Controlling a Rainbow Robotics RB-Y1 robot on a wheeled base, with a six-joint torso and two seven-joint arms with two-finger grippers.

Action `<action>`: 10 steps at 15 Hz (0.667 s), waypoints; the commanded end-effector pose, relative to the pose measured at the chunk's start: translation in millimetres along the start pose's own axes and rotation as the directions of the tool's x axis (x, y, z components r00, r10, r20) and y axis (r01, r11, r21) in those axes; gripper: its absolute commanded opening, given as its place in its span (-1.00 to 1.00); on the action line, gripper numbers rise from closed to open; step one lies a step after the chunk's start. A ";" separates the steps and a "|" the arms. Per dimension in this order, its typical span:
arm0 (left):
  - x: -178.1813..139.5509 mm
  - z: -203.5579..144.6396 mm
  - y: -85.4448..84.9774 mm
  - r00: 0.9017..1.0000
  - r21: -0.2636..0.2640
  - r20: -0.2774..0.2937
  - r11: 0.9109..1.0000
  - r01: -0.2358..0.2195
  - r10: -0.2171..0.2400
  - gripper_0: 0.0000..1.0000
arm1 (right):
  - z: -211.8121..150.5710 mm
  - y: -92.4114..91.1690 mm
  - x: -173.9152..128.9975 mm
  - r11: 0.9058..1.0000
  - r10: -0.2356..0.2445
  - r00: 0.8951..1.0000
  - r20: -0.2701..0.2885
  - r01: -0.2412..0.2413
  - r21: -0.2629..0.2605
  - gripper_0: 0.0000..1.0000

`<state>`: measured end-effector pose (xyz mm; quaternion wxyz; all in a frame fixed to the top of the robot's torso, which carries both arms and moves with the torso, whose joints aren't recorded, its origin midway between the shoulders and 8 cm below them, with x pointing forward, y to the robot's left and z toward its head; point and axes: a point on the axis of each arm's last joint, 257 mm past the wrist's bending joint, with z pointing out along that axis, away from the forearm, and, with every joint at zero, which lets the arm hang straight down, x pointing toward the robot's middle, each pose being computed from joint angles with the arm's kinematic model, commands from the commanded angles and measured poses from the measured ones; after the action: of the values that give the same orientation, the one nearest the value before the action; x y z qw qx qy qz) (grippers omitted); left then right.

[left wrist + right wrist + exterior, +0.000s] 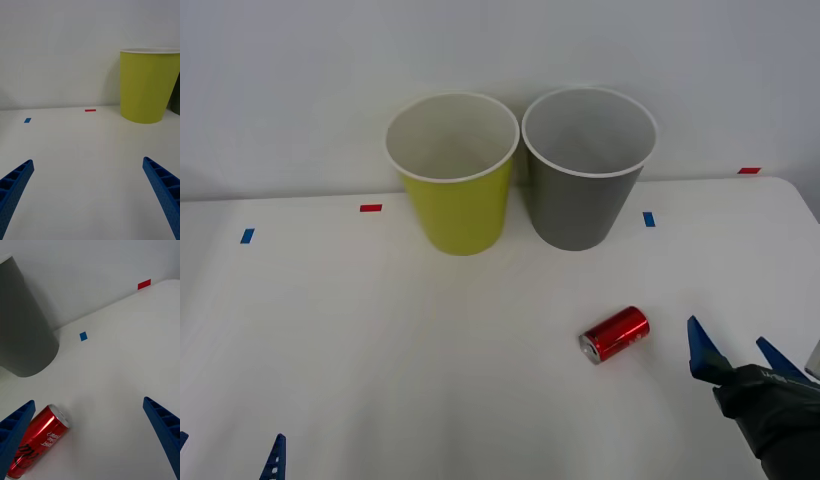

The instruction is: Put cans in the gray bin and PET bottles in the light green bin.

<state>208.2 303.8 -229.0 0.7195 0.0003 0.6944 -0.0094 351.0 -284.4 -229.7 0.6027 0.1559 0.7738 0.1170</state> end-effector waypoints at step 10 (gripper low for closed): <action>0.0 0.0 0.0 1.000 0.000 0.000 1.000 0.000 0.000 1.00 | 42.6 29.3 25.7 0.890 0.446 0.859 -0.250 -0.398 0.221 1.00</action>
<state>208.2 303.8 -229.0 0.7195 0.0003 0.6944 -0.0094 388.8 -257.7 -249.7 0.4498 0.3346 0.8015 0.2080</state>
